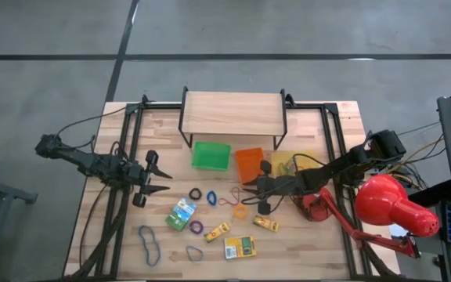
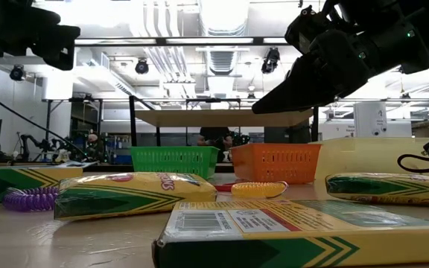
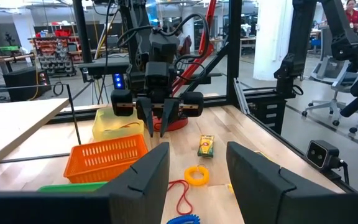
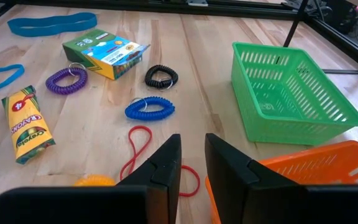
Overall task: Pick & Place Office Desk Supplies
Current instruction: Put the red rubber band into the yellow bin
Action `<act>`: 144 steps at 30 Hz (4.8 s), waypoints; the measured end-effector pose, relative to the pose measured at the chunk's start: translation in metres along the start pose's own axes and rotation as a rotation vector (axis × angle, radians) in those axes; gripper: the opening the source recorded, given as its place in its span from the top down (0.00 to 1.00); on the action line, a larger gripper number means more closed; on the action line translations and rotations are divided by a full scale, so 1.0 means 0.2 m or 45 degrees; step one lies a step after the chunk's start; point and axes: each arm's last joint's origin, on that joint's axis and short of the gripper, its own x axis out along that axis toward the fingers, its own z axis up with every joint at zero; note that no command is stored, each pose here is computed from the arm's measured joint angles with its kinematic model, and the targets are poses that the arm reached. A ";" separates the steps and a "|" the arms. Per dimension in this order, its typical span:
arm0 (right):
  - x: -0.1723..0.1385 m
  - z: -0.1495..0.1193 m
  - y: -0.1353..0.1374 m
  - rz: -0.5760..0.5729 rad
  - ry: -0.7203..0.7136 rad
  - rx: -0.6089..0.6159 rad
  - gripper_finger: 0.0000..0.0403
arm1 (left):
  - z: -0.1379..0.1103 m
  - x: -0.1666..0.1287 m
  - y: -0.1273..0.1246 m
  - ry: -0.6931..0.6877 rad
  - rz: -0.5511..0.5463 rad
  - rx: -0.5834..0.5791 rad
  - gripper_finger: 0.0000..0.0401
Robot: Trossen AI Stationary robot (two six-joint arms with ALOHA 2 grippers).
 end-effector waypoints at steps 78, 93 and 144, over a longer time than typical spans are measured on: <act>0.41 0.34 0.15 0.020 0.699 -0.410 0.60 | -0.25 -0.04 0.00 0.684 -0.034 0.125 0.59; 0.58 0.23 0.23 0.026 0.831 0.055 0.60 | -0.25 -0.04 0.00 0.681 -0.033 0.121 0.59; 0.60 0.14 0.24 -0.021 0.884 0.113 0.89 | -0.25 -0.04 0.00 0.682 -0.034 0.124 0.59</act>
